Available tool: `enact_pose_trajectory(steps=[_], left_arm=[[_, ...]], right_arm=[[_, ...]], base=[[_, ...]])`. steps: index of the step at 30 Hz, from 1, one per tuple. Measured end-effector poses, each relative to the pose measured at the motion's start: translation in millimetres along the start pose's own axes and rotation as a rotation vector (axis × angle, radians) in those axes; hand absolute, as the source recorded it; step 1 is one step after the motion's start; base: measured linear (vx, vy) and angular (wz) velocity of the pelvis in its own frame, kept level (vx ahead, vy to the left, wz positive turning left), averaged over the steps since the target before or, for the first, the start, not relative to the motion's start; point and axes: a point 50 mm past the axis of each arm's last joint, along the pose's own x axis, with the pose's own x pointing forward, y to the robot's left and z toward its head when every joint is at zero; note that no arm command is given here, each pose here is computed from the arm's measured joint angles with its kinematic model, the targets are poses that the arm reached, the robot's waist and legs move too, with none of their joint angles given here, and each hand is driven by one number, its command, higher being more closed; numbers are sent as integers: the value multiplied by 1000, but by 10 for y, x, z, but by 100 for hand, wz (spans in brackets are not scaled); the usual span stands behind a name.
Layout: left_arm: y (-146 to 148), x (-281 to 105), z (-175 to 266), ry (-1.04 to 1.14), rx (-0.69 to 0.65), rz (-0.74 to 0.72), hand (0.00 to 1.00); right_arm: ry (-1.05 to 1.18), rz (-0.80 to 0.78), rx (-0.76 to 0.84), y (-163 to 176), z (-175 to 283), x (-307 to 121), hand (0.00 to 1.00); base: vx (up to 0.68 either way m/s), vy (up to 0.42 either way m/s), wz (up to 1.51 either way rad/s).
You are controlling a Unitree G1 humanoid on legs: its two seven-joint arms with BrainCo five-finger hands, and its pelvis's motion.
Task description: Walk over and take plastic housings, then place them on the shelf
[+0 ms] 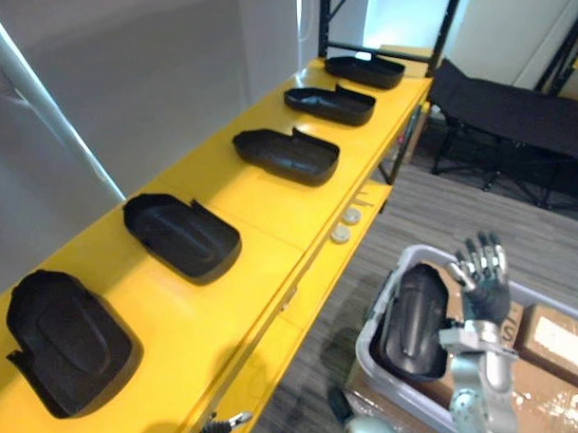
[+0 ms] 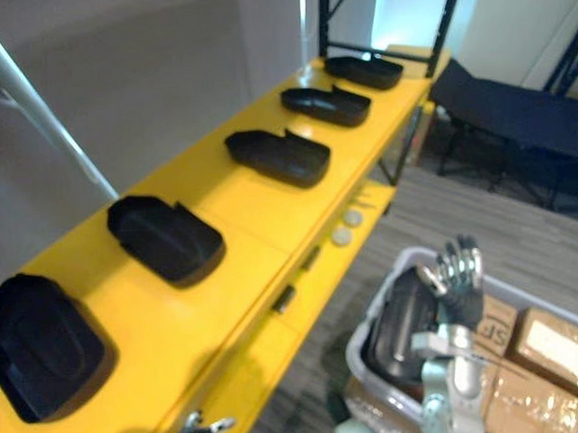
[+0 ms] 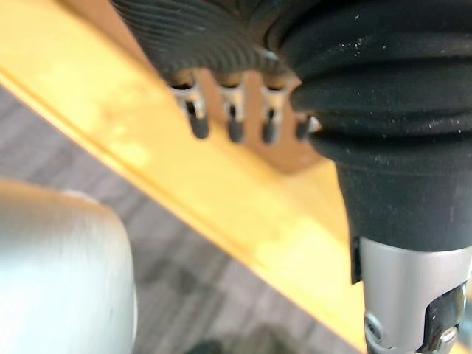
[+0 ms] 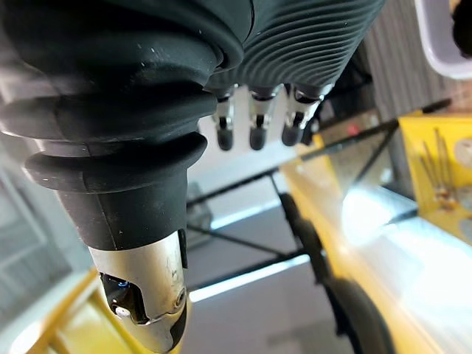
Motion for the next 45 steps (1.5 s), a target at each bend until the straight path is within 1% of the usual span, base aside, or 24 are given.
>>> enact_pose_trajectory(steps=[1, 2, 3, 5, 6, 9, 11, 15, 18, 21, 25, 28, 29, 31, 32, 33, 35, 37, 40, 41, 42, 45], left_arm=[[3, 0, 1, -3, 4, -1, 0], [6, 7, 37, -29, 46, -15, 0], [3, 22, 107, -71, 123, -28, 0], [-28, 34, 165, -93, 166, -37, 0], [-60, 43, 217, -114, 214, -56, 0], [-4, 79, 305, -110, 233, -42, 0], [92, 98, 340, -100, 245, -13, 0], [129, 146, 389, -57, 222, -2, 0], [166, 158, 332, -18, 252, -6, 0], [193, 138, 165, 50, 223, 10, 0], [278, 121, 73, 75, 253, 18, 0], [472, 131, 107, 57, 279, 63, 0], [471, 137, 131, 49, 277, 66, 0], [373, 171, 287, -2, 233, 62, 0], [210, 172, 368, -40, 197, 37, 0], [35, 150, 402, -61, 131, 14, 0], [-117, 107, 369, -61, 65, -5, 0], [-105, 73, 338, -86, 41, 22, 0], [21, 45, 319, -117, 17, 111, 0], [59, 37, 273, -99, -6, 133, 0], [126, 27, 228, -80, -57, 171, 0], [238, 27, 219, -80, -79, 201, 0]], right_arm=[[3, 0, -1, -1, -2, 3, 0], [20, 0, 0, 0, -18, 10, 0], [61, -7, 5, -9, -86, 9, 0], [93, -22, 3, -12, -141, 12, 0], [113, -44, -4, -50, -172, -27, 0], [163, -58, -13, -120, -238, -191, 0], [201, -35, -9, -85, -302, -260, 0], [194, -96, -63, -157, -291, -318, 0], [169, -144, -45, -37, -315, -333, 0], [188, -159, 2, 147, -400, -332, 0], [231, -192, -28, 34, -440, -479, 0], [270, -198, 13, 46, -501, -596, 0], [277, -190, 15, 49, -508, -607, 0], [291, -135, 10, 86, -515, -570, 0], [297, -114, -2, 84, -510, -539, 0], [296, -101, -20, 74, -503, -508, 0], [319, -101, -39, 44, -537, -522, 0], [332, -113, -48, 7, -560, -536, 0], [344, -133, -63, -60, -571, -559, 0], [356, -141, -70, -90, -593, -569, 0], [374, -163, -70, -141, -626, -588, 0], [376, -164, -69, -127, -654, -533, 0]], base=[[-47, 166, 38], [-54, 125, 26], [-59, 96, 19], [-77, 50, -10], [-111, 59, -29], [-211, 59, -81], [-428, 0, -112], [-217, -27, -61], [-115, -84, -90], [-184, -38, -186], [-81, -150, -116], [-45, -262, -70], [-64, -435, -53], [-47, -367, -32], [-51, -190, -15], [-61, -145, -11], [-66, -72, 0], [-72, -49, 12], [-114, 24, 14], [-172, 116, 31], [-115, 106, 30], [-86, 106, 14]])
